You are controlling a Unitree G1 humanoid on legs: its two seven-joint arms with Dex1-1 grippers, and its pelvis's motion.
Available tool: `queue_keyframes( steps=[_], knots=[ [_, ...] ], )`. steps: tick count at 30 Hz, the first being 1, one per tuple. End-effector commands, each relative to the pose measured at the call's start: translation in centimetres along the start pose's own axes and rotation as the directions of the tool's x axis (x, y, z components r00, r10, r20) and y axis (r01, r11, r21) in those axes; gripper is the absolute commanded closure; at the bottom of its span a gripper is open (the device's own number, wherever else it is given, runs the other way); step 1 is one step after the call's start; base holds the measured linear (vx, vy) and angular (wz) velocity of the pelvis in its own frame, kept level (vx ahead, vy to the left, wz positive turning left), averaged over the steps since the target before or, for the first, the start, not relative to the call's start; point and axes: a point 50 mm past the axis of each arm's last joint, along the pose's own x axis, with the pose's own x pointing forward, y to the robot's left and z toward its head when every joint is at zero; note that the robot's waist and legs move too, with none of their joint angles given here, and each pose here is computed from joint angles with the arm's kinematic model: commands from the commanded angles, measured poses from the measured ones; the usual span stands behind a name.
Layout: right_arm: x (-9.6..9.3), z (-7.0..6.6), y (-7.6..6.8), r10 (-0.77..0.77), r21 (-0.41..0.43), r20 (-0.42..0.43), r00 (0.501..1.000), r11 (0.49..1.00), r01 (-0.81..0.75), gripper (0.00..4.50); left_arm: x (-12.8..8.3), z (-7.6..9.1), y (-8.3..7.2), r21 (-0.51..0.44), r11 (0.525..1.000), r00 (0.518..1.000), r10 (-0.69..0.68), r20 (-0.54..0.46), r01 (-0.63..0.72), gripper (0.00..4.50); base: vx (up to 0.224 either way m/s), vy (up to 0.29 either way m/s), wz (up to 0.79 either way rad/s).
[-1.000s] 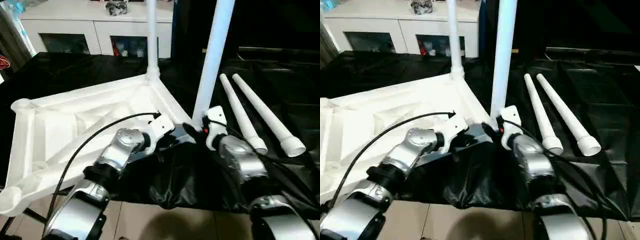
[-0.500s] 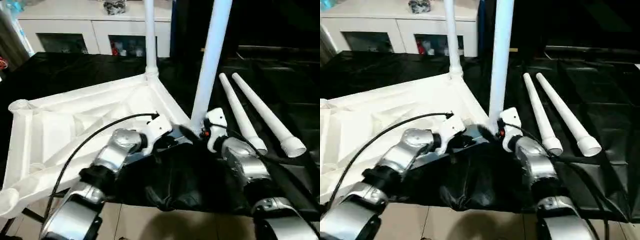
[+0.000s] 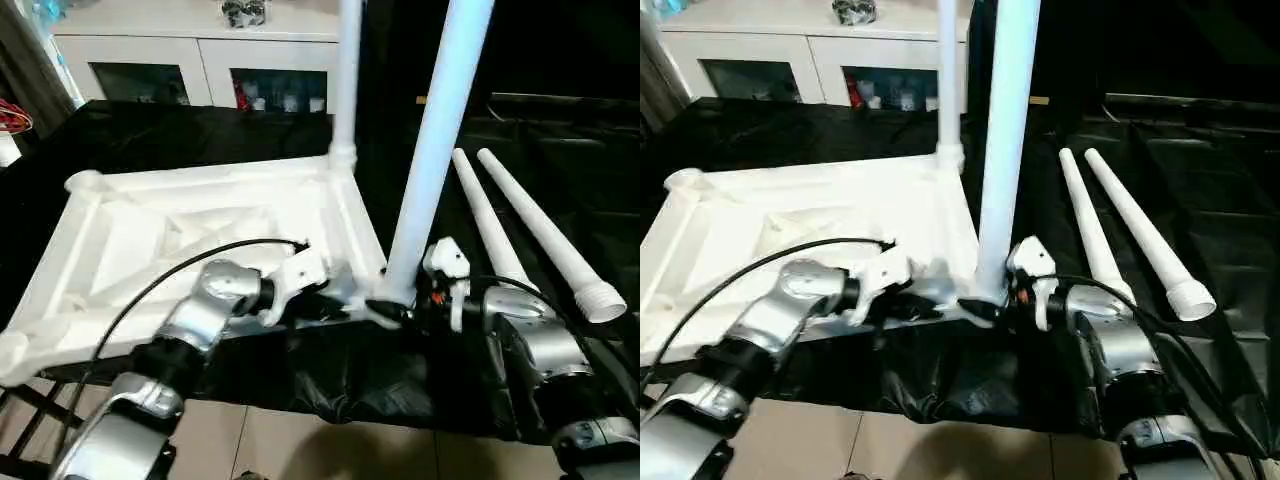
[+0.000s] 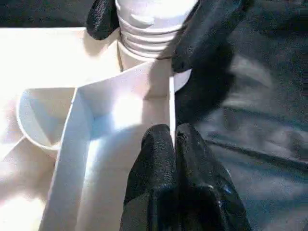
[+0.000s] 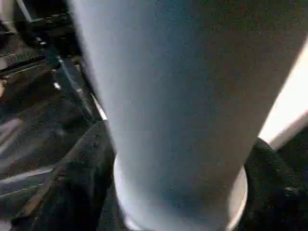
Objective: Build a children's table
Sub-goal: Rotate leg to tighten
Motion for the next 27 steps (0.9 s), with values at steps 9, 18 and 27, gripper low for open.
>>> queue_keyframes(
  steps=[9, 18, 27],
  knots=[
    [1.5, -0.6, 2.0, 0.133, 0.01, -0.034, 0.991, 0.991, -0.133, 1.73, 0.2, 1.3, -0.2, 0.045, 0.998, 0.998, -0.038, 0.042, 0.036, 4.5, 0.0, 0.0, 0.0],
    [3.9, -1.4, -1.3, -0.407, 0.105, -0.062, 0.911, 0.905, 0.411, 1.75, 2.1, 2.3, 2.0, -0.048, 0.966, 0.966, 0.256, 0.029, -0.254, 4.5, 0.0, 0.0, 0.0],
    [6.4, -0.8, -1.6, -0.578, 0.187, -0.051, 0.815, 0.796, 0.576, 1.2, 4.5, 4.1, 2.2, -0.09, 0.938, 0.938, 0.341, 0.065, -0.335, 4.5, 0.0, 0.0, 0.0]
  ],
)
